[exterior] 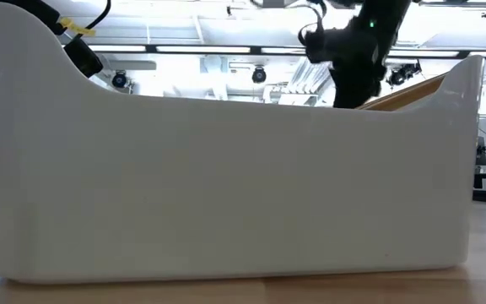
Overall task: Sort silverware by color (type)
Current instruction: Adjust the blue patterned table knife in the black bin, then adjust the bins
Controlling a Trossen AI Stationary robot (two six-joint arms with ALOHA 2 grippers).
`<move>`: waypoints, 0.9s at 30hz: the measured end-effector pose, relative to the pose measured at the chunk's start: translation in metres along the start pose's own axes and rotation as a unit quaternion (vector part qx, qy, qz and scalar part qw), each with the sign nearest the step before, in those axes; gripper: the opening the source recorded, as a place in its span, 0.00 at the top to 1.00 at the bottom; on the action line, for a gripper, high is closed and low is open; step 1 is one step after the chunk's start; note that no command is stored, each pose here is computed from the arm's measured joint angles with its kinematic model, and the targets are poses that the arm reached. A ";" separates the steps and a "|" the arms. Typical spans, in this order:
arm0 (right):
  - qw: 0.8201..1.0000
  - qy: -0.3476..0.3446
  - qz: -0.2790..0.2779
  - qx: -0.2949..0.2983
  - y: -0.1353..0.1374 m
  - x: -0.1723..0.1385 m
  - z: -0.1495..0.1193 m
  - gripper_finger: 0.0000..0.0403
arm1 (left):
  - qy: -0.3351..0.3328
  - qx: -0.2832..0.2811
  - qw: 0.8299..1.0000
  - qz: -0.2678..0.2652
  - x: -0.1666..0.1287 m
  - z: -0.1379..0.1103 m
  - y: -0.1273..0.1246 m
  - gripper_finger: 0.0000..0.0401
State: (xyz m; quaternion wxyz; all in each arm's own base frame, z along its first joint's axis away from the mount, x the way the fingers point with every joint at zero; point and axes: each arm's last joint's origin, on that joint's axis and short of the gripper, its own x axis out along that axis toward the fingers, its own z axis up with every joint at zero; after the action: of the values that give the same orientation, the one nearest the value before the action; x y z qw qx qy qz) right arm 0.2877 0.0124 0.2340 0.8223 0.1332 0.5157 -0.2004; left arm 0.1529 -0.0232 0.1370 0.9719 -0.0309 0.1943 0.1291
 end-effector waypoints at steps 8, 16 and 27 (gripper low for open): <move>0.997 -0.007 0.063 -0.051 0.025 -0.007 -0.008 1.00 | 0.001 0.000 1.000 0.000 0.000 0.000 0.000 1.00; 0.997 -0.004 0.046 -0.054 0.026 0.002 -0.020 1.00 | 0.003 -0.004 1.000 -0.006 0.000 0.000 0.000 1.00; 0.997 -0.042 -0.066 -0.002 -0.009 0.041 -0.035 1.00 | 0.003 -0.008 1.000 -0.012 0.000 0.000 -0.001 1.00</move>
State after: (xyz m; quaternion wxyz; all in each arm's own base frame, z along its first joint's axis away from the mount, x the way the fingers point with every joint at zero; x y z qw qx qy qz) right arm 0.2714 0.0111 0.1820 0.8282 0.0887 0.4890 -0.2589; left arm 0.1530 -0.0239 0.1369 0.9725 -0.0414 0.1960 0.1185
